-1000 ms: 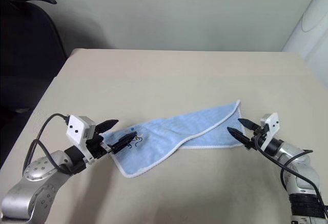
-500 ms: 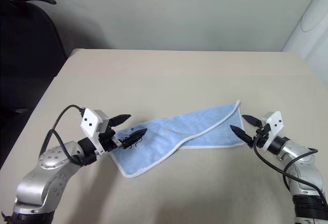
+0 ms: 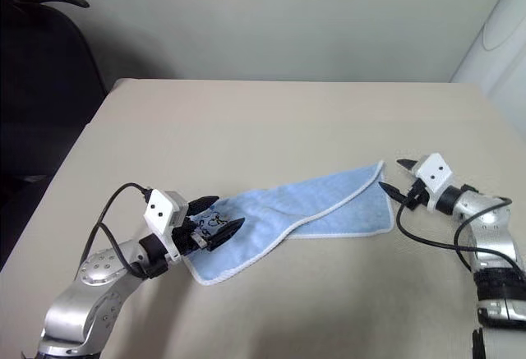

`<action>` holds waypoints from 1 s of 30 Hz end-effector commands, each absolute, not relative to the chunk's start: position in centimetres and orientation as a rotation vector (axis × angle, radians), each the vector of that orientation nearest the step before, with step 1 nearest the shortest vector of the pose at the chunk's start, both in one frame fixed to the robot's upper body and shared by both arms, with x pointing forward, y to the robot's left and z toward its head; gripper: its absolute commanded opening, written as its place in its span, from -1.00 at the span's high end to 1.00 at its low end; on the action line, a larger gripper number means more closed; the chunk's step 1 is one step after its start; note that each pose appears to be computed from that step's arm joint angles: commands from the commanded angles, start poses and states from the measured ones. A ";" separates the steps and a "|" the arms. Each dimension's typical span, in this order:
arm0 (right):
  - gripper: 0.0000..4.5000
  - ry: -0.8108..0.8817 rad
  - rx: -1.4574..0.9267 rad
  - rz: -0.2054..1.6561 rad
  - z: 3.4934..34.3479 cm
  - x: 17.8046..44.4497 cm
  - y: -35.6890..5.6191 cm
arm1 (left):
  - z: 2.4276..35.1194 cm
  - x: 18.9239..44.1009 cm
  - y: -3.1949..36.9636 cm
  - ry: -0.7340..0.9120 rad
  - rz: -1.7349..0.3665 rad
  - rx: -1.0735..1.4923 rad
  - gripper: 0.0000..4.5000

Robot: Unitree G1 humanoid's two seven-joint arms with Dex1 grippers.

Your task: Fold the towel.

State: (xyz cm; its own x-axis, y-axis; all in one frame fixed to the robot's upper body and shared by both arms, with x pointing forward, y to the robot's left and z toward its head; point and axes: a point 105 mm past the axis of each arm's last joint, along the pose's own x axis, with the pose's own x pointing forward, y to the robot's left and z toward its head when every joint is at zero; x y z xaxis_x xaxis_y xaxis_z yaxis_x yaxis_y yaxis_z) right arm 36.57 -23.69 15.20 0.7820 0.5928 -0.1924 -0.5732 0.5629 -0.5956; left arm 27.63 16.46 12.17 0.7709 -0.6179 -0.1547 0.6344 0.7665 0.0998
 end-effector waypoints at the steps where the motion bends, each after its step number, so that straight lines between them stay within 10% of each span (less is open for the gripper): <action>1: -0.47 -0.057 -0.890 0.682 16.4 37.7 -24.3 | 13.9 27.6 15.2 0.031 -0.711 0.166 -1.00; 26: -0.38 -0.087 -1.597 0.904 15.5 40.8 -20.5 | 14.3 26.5 15.5 -0.001 -0.685 0.207 -1.00; 30: 0.01 -0.090 -1.645 0.910 15.2 40.7 -20.6 | 14.3 26.2 15.7 0.007 -0.676 0.215 -1.00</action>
